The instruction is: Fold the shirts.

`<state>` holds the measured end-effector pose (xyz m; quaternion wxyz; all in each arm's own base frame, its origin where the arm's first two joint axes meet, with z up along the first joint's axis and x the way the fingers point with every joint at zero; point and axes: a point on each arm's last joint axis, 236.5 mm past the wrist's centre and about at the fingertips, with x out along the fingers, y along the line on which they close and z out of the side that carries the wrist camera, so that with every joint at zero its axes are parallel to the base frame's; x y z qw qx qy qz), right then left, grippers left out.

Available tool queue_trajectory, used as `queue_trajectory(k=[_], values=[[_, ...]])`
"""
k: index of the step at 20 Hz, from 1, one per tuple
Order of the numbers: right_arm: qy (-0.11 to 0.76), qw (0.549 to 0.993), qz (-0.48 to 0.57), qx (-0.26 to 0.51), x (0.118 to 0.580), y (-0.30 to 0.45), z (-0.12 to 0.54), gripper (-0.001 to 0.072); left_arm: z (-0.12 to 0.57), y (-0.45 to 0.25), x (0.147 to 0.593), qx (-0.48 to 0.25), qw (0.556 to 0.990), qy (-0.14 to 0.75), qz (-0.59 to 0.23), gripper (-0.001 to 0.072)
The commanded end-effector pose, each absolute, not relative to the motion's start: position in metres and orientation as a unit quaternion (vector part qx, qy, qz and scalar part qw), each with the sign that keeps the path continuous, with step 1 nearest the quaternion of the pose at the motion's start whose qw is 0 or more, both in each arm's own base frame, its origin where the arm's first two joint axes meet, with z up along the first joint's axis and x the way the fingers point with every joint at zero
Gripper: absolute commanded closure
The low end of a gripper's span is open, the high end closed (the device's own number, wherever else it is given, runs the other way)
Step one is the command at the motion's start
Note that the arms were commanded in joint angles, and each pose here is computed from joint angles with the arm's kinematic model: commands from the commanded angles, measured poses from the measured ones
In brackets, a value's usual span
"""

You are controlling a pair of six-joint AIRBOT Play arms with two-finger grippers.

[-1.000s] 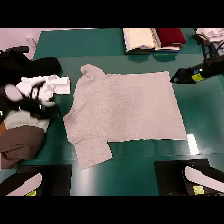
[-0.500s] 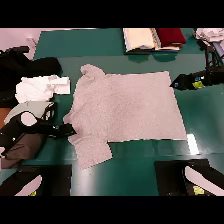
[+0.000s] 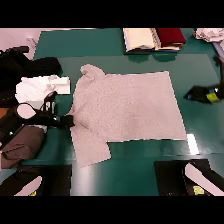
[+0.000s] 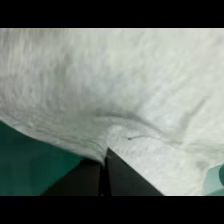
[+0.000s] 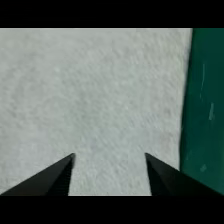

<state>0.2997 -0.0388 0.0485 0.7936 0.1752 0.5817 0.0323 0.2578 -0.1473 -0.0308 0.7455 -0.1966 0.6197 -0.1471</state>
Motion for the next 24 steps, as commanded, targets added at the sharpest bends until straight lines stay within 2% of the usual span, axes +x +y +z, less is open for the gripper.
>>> queue_trajectory(k=[1,3,4,7,11,14,15,16,17,18,20,22,24], values=[[0.652,0.717,-0.054,0.242,0.227,-0.085,-0.015,0.0112,-0.004,-0.153,0.274,-0.183,0.763,0.595,-0.173,0.0687],[0.661,0.683,-0.085,0.299,0.195,-0.092,-0.043,0.0152,-0.003,-0.153,0.275,-0.183,0.765,0.592,-0.172,0.0687],[0.663,0.676,-0.089,0.31,0.186,-0.093,-0.053,0.021,-0.003,-0.153,0.276,-0.183,0.766,0.591,-0.172,0.0687],[0.666,0.665,-0.095,0.325,0.174,-0.084,-0.078,0.0211,-0.003,-0.153,0.277,-0.184,0.767,0.59,-0.172,0.0686],[0.681,0.665,-0.069,0.298,0.177,-0.066,-0.088,0.0212,-0.003,-0.153,0.277,-0.184,0.767,0.59,-0.172,0.0686],[0.717,0.639,-0.025,0.278,0.176,-0.042,-0.096,0.0212,-0.003,-0.153,0.277,-0.184,0.767,0.59,-0.172,0.0686],[0.73,0.628,-0.009,0.268,0.174,-0.033,-0.099,0.0257,-0.003,-0.153,0.276,-0.183,0.766,0.591,-0.172,0.0686],[0.739,0.624,0.004,0.256,0.174,-0.026,-0.101,0.0363,-0.003,-0.153,0.276,-0.179,0.767,0.591,-0.176,0.0687],[0.743,0.624,0.014,0.242,0.175,-0.02,-0.101,0.0429,-0.003,-0.153,0.275,-0.168,0.767,0.591,-0.185,0.0687],[0.741,0.632,0.023,0.227,0.179,-0.016,-0.098,0.0467,-0.002,-0.152,0.273,-0.156,0.767,0.593,-0.19,0.0687],[0.723,0.662,0.034,0.196,0.193,-0.014,-0.083,0.0621,0.004,-0.145,0.275,-0.133,0.772,0.593,-0.188,0.0688],[0.685,0.708,0.04,0.164,0.218,-0.016,-0.05,0.0696,0.034,-0.145,0.291,-0.119,0.793,0.565,-0.195,0.0688],[0.623,0.771,0.043,0.125,0.25,-0.021,0.003,0.0701,0.098,-0.146,0.312,-0.115,0.838,0.491,-0.207,0.0688]])
